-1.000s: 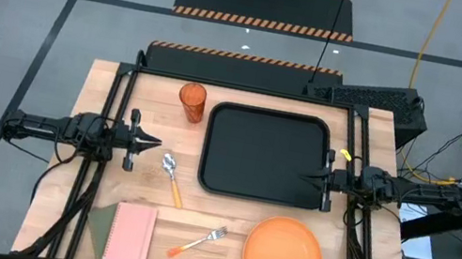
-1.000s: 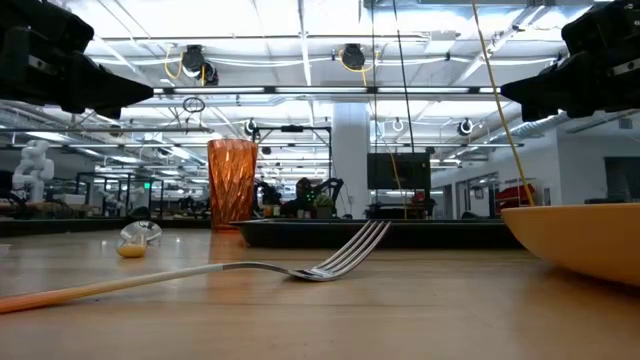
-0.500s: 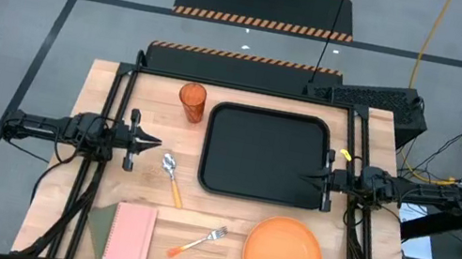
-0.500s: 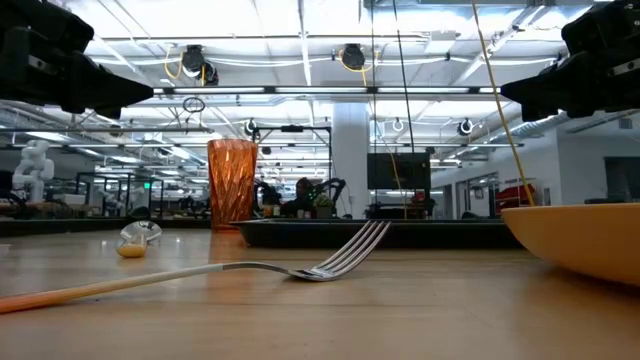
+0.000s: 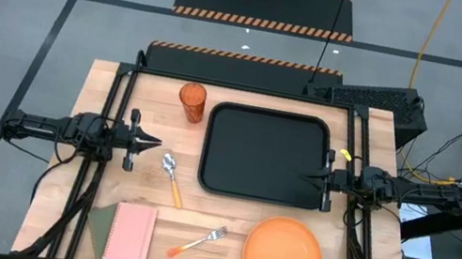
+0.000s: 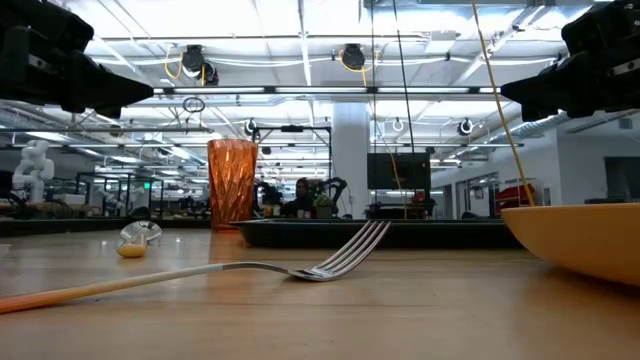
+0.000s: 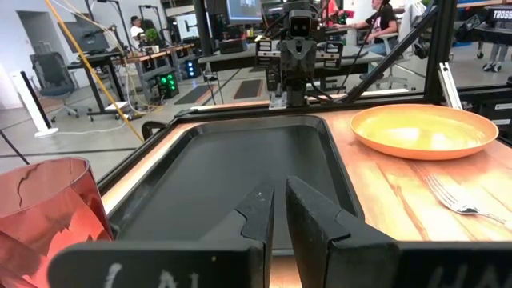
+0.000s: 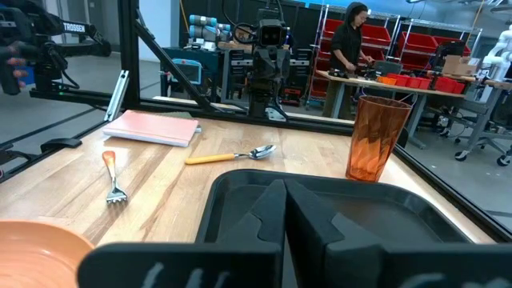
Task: Pick and place plate/cup/fork/spoon on tray
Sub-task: Put the orange cup on the black serving tray
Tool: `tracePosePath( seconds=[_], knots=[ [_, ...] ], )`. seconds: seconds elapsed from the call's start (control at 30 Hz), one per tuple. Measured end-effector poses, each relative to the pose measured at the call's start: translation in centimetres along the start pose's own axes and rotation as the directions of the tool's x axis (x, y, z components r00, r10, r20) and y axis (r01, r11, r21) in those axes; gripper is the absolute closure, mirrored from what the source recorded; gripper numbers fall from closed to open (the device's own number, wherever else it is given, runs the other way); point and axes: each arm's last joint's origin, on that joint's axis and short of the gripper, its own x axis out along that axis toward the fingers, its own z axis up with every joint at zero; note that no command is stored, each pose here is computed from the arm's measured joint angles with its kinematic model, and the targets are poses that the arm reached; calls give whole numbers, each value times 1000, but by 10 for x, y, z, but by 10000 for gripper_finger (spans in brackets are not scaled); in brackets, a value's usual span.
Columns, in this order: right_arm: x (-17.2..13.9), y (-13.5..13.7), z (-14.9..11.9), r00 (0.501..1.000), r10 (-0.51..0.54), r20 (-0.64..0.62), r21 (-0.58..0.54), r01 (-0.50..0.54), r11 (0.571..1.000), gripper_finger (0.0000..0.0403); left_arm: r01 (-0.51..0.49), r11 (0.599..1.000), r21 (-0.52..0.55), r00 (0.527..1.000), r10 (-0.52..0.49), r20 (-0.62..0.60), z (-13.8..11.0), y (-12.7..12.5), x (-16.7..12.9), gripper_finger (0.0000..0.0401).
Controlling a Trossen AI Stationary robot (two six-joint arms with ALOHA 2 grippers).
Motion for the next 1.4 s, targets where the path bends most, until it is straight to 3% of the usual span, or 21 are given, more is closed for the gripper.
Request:
tracePosePath(
  seconds=[0.33, 0.73, 1.0, 1.13, 1.4],
  knots=[
    [0, 0, 2, 1000, -3, 18, 1, 3, 1000, 403, 0, 1000, -9, 1000, 0, 1, 0, 0, 0, 361],
    [0, 0, 2, 1000, -4, 25, 2, 4, 1000, 403, 2, 985, -173, 1000, 3, 27, 3, 0, 0, 361],
    [0, 0, 3, 1000, -4, 26, 2, 4, 1000, 403, 21, 980, -199, 956, 39, 292, 31, 4, -4, 361],
    [0, 0, 3, 1000, -4, 26, 14, 4, 1000, 403, 12, 986, -169, 941, 46, 336, 48, 7, -7, 361],
    [0, 0, 2, 1000, -4, 26, 152, 0, 988, 403, 13, 985, -171, 934, 49, 355, 97, 13, -6, 361]
  ],
)
